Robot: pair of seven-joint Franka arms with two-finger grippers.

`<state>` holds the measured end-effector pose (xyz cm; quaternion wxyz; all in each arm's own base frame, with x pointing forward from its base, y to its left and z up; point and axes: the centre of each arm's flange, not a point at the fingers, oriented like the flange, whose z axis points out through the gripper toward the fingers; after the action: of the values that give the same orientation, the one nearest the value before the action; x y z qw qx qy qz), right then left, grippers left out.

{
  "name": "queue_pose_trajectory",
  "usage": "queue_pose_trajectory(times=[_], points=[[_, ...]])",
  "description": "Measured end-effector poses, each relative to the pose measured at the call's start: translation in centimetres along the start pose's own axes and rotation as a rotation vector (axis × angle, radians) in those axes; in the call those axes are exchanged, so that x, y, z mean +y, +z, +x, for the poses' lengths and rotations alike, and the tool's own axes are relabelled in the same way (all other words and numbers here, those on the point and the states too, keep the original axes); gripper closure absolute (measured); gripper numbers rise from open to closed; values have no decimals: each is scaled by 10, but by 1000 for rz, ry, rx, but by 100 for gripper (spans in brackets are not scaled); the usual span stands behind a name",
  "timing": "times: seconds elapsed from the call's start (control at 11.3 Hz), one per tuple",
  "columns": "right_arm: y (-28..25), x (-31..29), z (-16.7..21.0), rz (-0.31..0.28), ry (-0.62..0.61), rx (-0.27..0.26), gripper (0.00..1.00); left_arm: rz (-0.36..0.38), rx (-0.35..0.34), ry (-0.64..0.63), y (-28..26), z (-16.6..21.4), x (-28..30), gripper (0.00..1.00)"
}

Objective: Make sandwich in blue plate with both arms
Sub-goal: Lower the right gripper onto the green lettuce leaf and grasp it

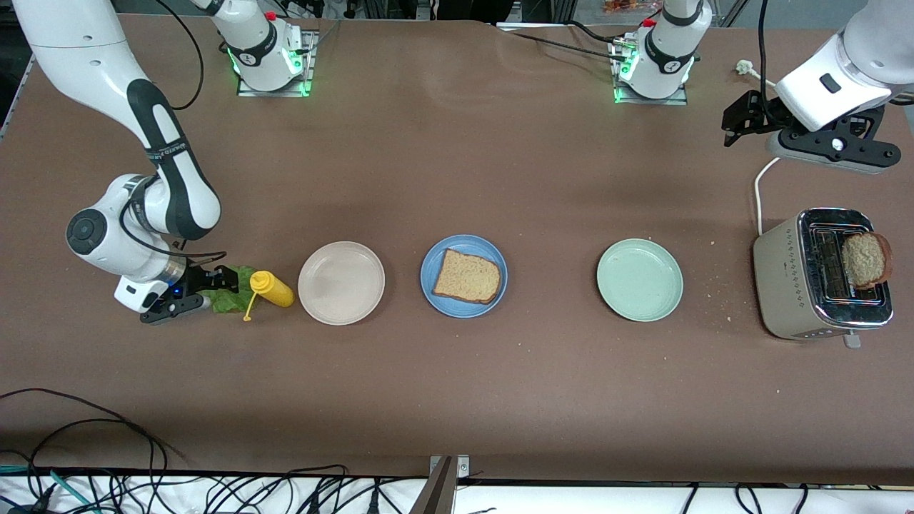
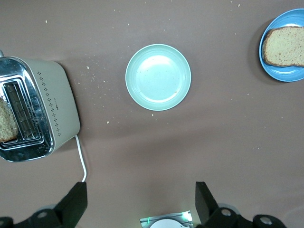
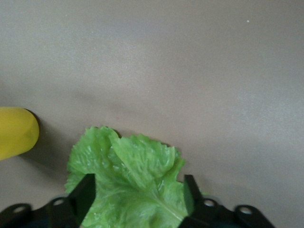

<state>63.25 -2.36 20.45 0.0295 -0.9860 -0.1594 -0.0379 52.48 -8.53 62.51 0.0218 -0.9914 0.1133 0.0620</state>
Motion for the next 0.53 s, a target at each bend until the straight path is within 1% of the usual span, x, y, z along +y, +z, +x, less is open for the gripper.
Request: queue_pose_trajectory(times=[0.18,0.27,0.35,0.44,0.53], points=[[2,0,-1,2,-25,-4,40,0,-1,0,0,0,0,0],[5,0,-1,2,-27,-5,47,0,-1,0,0,0,0,0],[8,0,-2,-1,-27,-2,44,0,-2,0,0,0,0,0],[12,1,-2,-1,-28,-2,32,0,-4,0,0,0,0,0],[15,1,-3,-2,-30,-3,23,0,-7,0,1,-1,0,0]])
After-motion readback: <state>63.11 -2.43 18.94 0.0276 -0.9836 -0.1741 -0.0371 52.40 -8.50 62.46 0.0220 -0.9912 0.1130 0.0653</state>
